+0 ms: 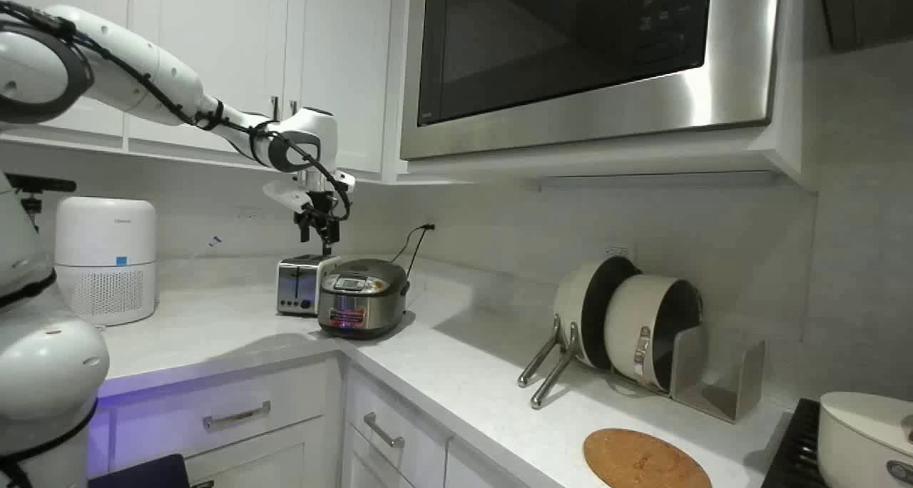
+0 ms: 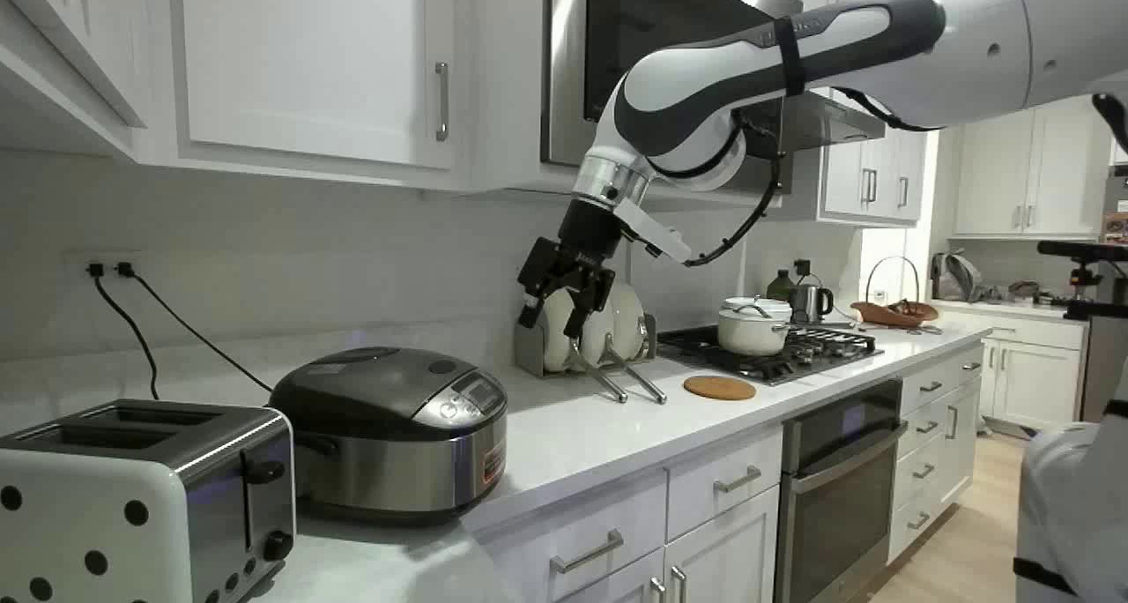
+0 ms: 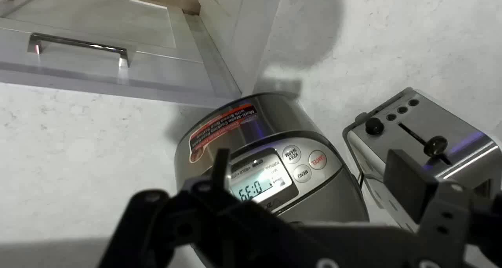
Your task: Open the rice cooker
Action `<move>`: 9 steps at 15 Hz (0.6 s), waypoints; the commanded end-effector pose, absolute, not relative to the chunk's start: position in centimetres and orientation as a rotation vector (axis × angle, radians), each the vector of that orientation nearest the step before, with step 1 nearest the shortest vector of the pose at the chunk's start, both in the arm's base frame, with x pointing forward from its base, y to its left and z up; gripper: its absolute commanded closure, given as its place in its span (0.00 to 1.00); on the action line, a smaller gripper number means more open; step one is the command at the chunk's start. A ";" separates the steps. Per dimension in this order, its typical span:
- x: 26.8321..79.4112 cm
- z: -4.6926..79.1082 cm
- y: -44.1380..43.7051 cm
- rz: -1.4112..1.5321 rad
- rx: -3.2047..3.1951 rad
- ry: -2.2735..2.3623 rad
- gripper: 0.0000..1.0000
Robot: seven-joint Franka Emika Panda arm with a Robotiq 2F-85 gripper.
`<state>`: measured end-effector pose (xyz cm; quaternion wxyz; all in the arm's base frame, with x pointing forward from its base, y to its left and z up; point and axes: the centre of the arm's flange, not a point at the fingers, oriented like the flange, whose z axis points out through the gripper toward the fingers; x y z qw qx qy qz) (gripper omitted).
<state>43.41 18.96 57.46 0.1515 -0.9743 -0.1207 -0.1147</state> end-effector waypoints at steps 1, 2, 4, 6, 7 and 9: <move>43.4 57.5 19.0 -0.329 -2.797 -0.347 0.00; 43.4 57.5 19.2 -0.345 -2.792 -0.352 0.00; 43.3 57.5 19.7 -0.365 -2.791 -0.368 0.00; 43.2 57.5 20.5 -0.398 -2.783 -0.387 0.00; 43.3 57.6 20.9 -0.424 -2.779 -0.398 0.00; 43.5 57.8 22.1 -0.488 -2.766 -0.416 0.00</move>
